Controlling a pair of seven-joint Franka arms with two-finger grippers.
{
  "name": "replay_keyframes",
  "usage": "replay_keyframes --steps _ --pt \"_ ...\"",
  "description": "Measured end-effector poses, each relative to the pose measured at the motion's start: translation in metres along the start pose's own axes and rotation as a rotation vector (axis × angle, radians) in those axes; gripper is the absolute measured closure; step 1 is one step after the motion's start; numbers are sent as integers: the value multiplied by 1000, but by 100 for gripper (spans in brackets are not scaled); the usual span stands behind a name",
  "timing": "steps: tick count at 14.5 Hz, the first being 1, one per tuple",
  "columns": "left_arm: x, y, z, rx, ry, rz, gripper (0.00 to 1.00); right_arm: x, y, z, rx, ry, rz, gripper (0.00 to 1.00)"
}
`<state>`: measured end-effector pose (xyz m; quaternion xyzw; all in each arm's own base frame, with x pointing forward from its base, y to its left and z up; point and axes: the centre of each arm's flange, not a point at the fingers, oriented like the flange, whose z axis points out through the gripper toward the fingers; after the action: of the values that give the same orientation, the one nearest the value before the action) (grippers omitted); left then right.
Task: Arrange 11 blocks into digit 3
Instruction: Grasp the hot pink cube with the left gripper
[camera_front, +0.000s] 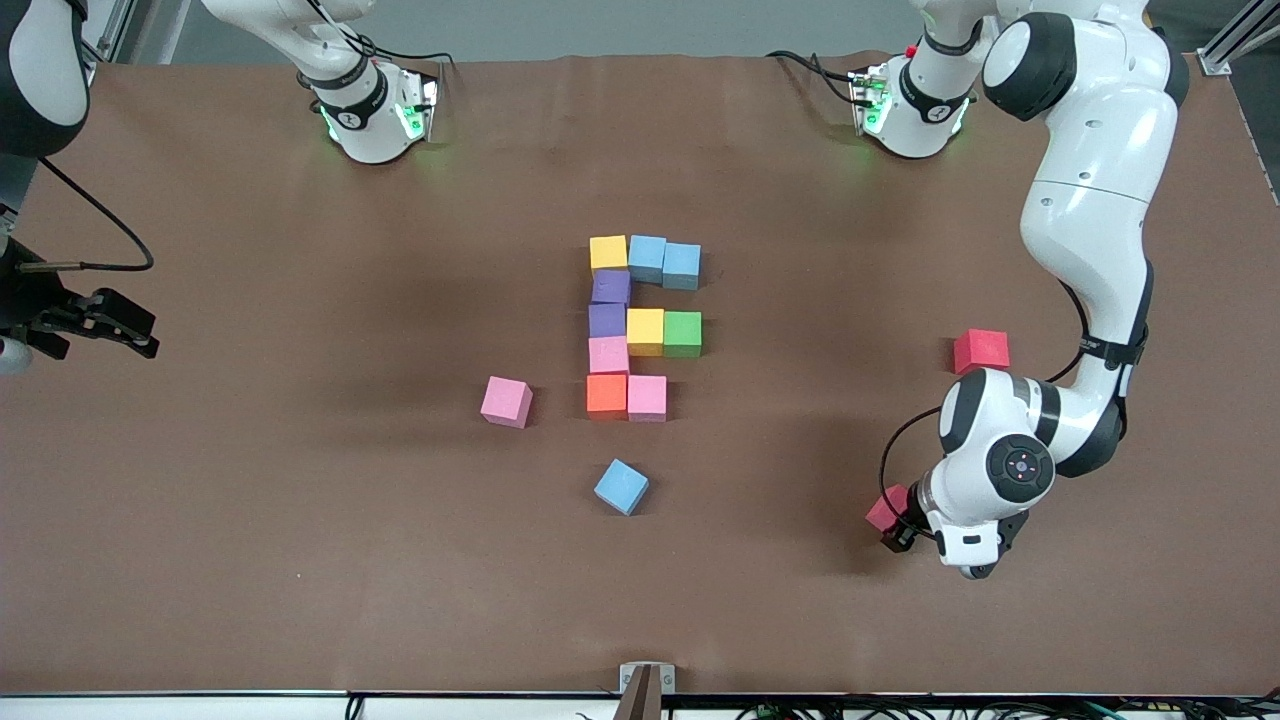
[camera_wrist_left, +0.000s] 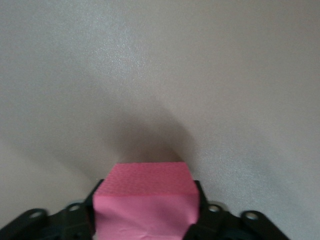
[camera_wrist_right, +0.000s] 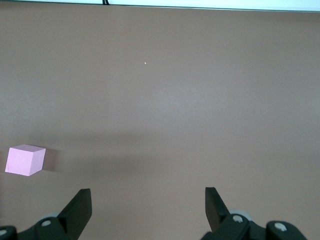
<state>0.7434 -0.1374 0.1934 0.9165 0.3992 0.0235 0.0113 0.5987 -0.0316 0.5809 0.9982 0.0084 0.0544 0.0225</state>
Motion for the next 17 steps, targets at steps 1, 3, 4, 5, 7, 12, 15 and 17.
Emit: replay_keyframes --steps 1,3,4,5,7,12,15,17 --pt "0 1 -1 -2 -1 1 38 0 0 0 0 0 0 0" --pt "-3 3 -7 1 -9 0 38 0 0 0 0 0 0 0" --pt "-7 6 -15 6 -20 4 38 0 0 0 0 0 0 0" --pt "-15 11 -24 6 -40 0 38 0 0 0 0 0 0 0" --pt "-38 23 -44 17 -71 -48 38 0 0 0 0 0 0 0" --pt "-142 67 -51 52 -85 -260 38 0 0 0 0 0 0 0" --pt "-208 87 -51 66 -79 -403 38 0 0 0 0 -1 1 0" --pt "-230 93 -52 71 -75 -513 38 0 1 0 0 -1 1 0"
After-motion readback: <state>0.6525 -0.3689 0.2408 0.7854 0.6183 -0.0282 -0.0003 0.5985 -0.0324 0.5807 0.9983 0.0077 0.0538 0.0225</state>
